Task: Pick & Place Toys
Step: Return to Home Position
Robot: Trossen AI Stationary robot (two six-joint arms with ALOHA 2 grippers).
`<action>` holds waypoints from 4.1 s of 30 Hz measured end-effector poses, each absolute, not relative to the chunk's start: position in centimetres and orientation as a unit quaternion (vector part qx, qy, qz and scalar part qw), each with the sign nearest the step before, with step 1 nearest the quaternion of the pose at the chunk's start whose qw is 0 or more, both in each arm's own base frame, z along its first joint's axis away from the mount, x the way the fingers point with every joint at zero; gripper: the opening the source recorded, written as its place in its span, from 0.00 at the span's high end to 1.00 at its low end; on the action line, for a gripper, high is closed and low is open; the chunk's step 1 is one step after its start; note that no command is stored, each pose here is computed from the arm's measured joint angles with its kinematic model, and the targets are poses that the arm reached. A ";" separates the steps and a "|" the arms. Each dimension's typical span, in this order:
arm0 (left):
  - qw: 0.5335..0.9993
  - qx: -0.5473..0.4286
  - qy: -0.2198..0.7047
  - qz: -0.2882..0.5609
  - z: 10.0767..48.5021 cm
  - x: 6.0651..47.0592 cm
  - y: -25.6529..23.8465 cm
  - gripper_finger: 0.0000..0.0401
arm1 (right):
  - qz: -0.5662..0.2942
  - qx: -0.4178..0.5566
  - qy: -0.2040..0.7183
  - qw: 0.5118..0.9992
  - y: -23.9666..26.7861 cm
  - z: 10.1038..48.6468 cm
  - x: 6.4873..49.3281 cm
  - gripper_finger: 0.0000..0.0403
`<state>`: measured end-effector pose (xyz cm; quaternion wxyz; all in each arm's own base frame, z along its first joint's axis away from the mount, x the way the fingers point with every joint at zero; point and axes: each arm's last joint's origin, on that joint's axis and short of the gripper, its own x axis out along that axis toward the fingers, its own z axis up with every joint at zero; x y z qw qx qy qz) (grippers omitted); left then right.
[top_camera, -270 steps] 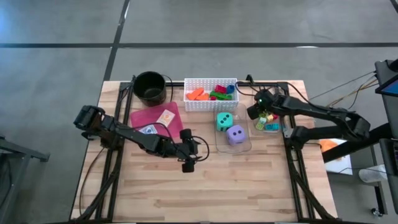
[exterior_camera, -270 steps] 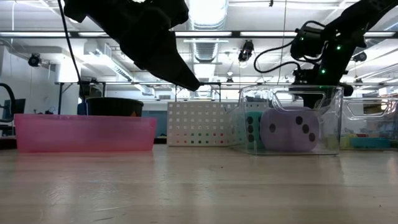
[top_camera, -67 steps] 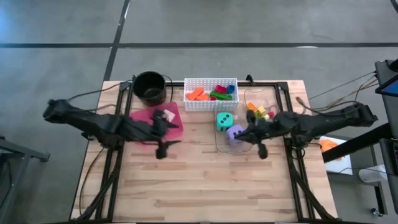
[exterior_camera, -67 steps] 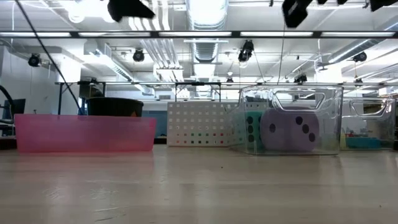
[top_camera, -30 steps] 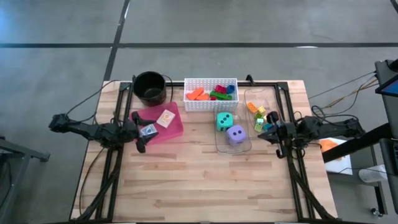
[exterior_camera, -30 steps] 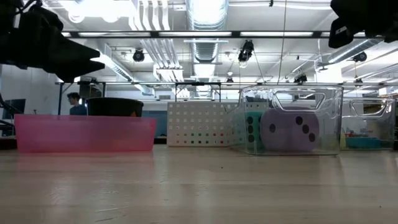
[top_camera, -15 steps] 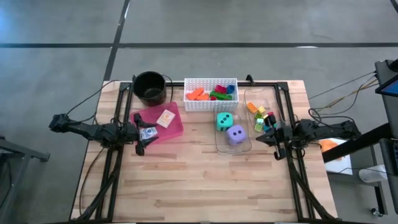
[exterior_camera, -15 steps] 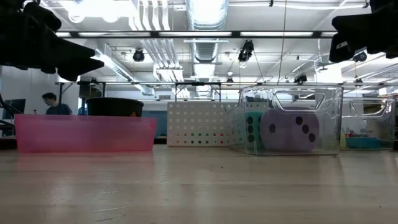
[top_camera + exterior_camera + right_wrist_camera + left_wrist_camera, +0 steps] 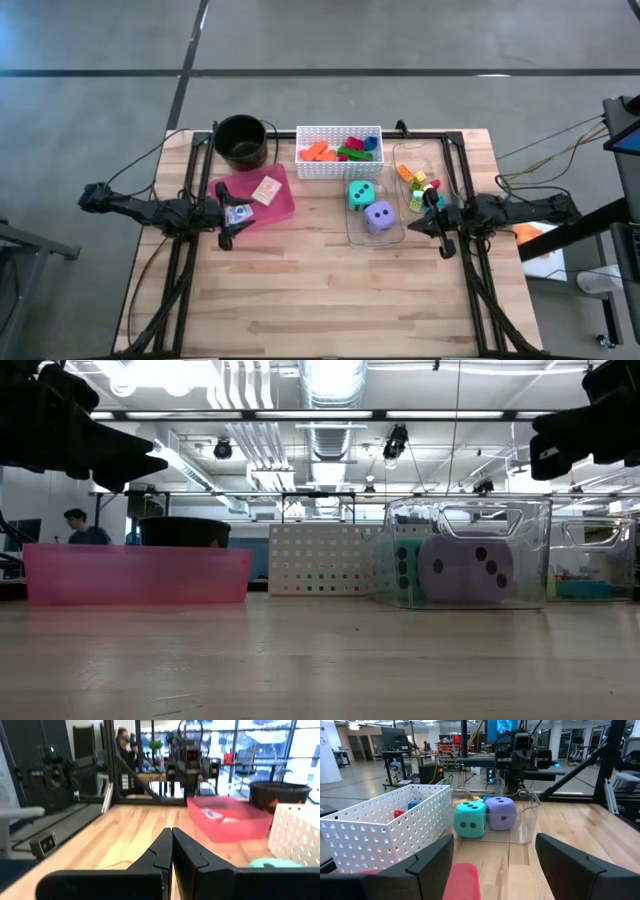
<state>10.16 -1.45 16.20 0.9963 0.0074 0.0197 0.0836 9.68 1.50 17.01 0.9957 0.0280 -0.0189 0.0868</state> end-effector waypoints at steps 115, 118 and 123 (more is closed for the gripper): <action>0.996 0.007 0.020 0.084 16.2 10.2 -1.4 0.29 | 0.085 0.026 0.000 0.996 1.5 16.6 9.7 0.98; 0.996 0.007 0.020 0.084 16.2 10.2 -1.4 0.29 | 0.086 0.026 0.000 0.996 1.5 16.6 9.7 0.98; 0.996 0.007 0.020 0.084 16.2 10.2 -1.4 0.29 | 0.085 0.026 0.000 0.996 1.5 16.6 9.7 0.98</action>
